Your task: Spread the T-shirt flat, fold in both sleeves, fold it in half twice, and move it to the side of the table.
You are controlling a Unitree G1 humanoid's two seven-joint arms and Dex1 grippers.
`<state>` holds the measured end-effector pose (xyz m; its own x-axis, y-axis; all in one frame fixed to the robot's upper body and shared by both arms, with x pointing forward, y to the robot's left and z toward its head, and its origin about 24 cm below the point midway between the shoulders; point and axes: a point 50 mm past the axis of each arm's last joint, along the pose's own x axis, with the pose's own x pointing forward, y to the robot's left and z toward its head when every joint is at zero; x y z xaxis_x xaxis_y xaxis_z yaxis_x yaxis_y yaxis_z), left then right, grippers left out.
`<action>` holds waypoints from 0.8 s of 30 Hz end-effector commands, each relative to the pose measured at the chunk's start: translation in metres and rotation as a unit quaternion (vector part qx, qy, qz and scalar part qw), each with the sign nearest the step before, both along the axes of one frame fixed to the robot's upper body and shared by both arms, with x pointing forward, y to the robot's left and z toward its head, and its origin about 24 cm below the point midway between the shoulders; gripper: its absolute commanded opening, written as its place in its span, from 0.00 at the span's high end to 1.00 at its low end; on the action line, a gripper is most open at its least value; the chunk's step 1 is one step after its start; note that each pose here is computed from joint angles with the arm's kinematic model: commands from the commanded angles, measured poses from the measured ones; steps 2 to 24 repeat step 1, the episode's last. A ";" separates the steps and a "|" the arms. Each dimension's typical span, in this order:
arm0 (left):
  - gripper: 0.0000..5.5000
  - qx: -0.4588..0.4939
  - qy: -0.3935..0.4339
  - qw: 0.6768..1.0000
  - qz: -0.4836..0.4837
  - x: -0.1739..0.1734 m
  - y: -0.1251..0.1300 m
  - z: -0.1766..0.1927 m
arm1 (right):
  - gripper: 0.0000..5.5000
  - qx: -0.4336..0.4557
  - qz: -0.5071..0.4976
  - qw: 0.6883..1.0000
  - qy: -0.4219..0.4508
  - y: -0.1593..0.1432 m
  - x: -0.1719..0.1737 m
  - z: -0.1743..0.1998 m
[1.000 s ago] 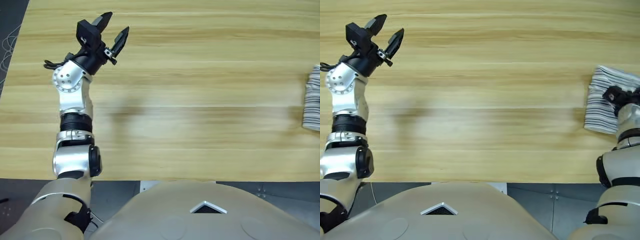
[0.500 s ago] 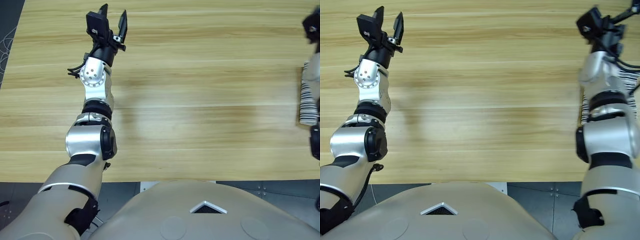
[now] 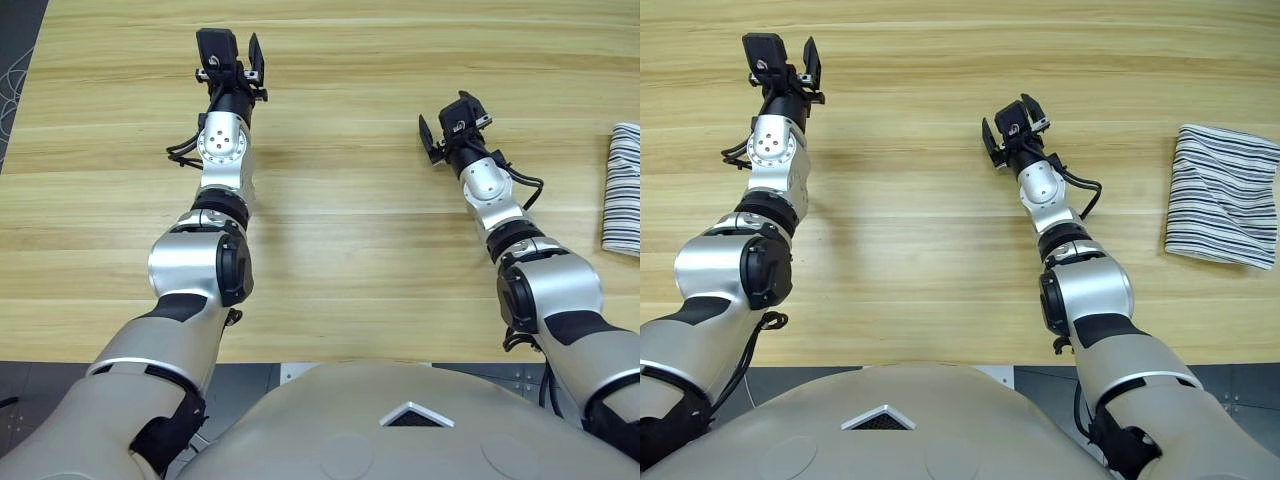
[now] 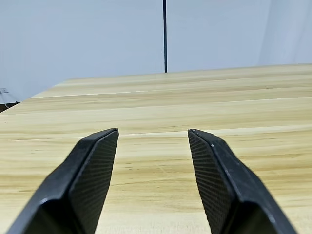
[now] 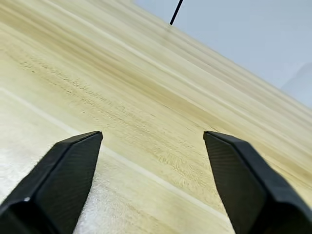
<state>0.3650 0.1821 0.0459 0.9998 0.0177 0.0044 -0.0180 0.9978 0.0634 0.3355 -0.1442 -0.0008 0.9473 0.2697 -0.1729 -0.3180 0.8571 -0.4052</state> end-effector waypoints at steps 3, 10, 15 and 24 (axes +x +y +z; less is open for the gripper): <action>0.52 -0.029 -0.002 1.000 -0.012 0.002 0.001 0.003 | 0.35 -0.023 -0.007 1.000 0.003 0.004 0.003 0.000; 0.52 -0.029 -0.002 1.000 -0.012 0.002 0.001 0.003 | 0.35 -0.023 -0.007 1.000 0.003 0.004 0.003 0.000; 0.52 -0.029 -0.002 1.000 -0.012 0.002 0.001 0.003 | 0.35 -0.023 -0.007 1.000 0.003 0.004 0.003 0.000; 0.52 -0.029 -0.002 1.000 -0.012 0.002 0.001 0.003 | 0.35 -0.023 -0.007 1.000 0.003 0.004 0.003 0.000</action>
